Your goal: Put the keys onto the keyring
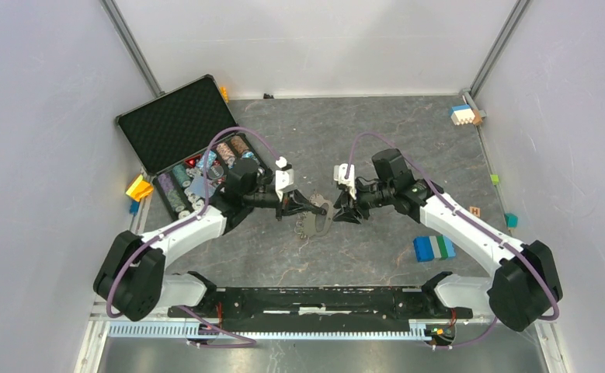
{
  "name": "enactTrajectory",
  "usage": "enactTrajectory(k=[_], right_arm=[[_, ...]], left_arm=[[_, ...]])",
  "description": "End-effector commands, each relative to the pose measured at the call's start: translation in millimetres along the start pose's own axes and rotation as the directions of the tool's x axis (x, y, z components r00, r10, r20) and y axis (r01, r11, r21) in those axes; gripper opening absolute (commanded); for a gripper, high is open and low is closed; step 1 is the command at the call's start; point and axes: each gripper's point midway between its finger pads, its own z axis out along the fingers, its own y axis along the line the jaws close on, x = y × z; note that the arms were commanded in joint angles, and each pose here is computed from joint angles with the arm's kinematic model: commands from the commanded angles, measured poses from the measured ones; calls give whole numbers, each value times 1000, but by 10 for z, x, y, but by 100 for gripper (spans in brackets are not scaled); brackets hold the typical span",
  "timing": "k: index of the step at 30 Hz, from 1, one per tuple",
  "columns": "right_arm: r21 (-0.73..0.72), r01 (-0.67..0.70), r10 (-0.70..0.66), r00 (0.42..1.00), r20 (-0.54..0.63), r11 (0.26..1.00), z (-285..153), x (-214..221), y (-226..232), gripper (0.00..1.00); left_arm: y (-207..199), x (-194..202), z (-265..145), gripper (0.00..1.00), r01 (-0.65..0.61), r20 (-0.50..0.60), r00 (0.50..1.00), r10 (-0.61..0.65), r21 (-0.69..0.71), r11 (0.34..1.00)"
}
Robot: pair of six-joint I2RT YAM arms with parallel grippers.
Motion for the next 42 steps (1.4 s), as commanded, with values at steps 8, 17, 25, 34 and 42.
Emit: enactTrajectory(k=[8, 17, 25, 34, 42], right_arm=[[138, -33, 36, 999, -22, 990, 366, 144, -626, 52], [156, -103, 114, 992, -62, 982, 885, 261, -1091, 50], [125, -152, 164, 982, -96, 980, 1144, 365, -1251, 49], [79, -169, 178, 976, -123, 982, 1170, 519, -1124, 47], [58, -179, 185, 974, -127, 982, 1175, 575, -1052, 41]], left_arm=[[402, 426, -715, 34, -56, -255, 967, -17, -273, 960], [484, 699, -995, 63, -82, -336, 940, -53, -375, 924], [550, 782, -987, 76, -56, -353, 931, -88, -379, 924], [598, 787, -964, 77, -21, -346, 931, -119, -375, 927], [650, 786, -912, 77, 1, -336, 933, -132, -365, 931]])
